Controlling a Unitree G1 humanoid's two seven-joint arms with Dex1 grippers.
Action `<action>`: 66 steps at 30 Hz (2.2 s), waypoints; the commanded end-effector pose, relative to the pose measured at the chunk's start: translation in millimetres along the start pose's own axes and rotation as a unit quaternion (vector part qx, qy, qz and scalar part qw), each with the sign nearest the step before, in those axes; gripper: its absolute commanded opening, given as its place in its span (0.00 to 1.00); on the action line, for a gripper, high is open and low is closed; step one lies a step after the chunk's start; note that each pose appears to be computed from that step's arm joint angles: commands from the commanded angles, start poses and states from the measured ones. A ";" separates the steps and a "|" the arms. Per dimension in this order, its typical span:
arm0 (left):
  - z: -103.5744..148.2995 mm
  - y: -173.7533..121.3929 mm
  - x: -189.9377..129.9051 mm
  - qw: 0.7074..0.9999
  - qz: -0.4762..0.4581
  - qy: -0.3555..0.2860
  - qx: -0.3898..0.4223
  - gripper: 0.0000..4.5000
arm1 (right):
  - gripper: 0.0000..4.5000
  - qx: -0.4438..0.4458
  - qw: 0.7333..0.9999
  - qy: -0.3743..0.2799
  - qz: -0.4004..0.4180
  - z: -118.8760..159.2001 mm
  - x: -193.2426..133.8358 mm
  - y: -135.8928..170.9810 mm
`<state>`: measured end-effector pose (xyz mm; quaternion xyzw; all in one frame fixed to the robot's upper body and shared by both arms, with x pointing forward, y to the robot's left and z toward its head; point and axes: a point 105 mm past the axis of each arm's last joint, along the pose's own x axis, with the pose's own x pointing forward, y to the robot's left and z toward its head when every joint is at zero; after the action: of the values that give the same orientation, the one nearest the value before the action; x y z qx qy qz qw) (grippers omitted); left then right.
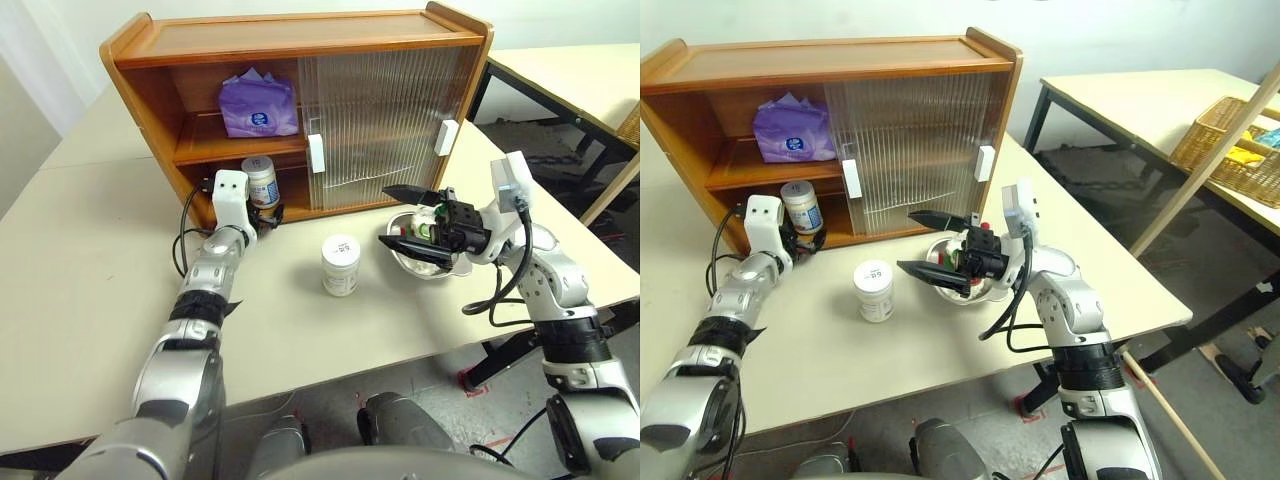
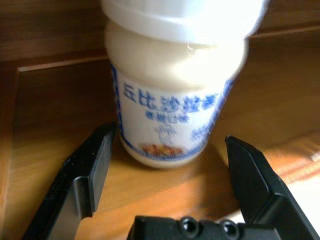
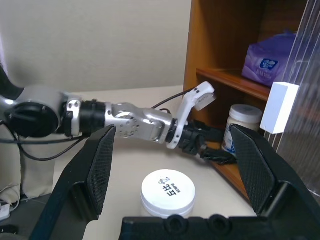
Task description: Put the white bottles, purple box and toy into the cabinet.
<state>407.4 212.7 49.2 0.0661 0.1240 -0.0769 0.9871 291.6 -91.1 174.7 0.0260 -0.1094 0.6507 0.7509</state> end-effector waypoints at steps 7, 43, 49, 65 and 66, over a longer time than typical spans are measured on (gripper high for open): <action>-4.0 5.8 -22.8 1.000 0.004 0.019 -0.007 0.32 | 1.00 -0.004 1.000 0.001 0.013 -0.4 3.5 -0.3; 37.0 4.4 17.6 0.998 0.038 -0.026 -0.035 0.01 | 1.00 -0.007 1.000 0.000 0.001 -2.6 3.5 3.1; 36.9 -9.3 20.9 0.999 0.000 -0.025 -0.029 0.01 | 1.00 -0.007 1.000 0.000 0.003 -2.9 4.2 2.3; 45.3 -28.8 30.2 0.999 -0.039 -0.034 -0.017 0.01 | 1.00 -0.009 1.000 0.000 0.001 -2.4 3.8 1.3; 44.7 -29.4 30.6 0.999 -0.040 -0.033 -0.017 0.01 | 1.00 -0.009 1.000 0.000 0.001 -2.3 3.8 1.5</action>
<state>442.7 180.8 88.1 0.0355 0.0813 -0.1023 0.9908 290.9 -88.2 172.0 0.0247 -0.1138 0.6482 0.7525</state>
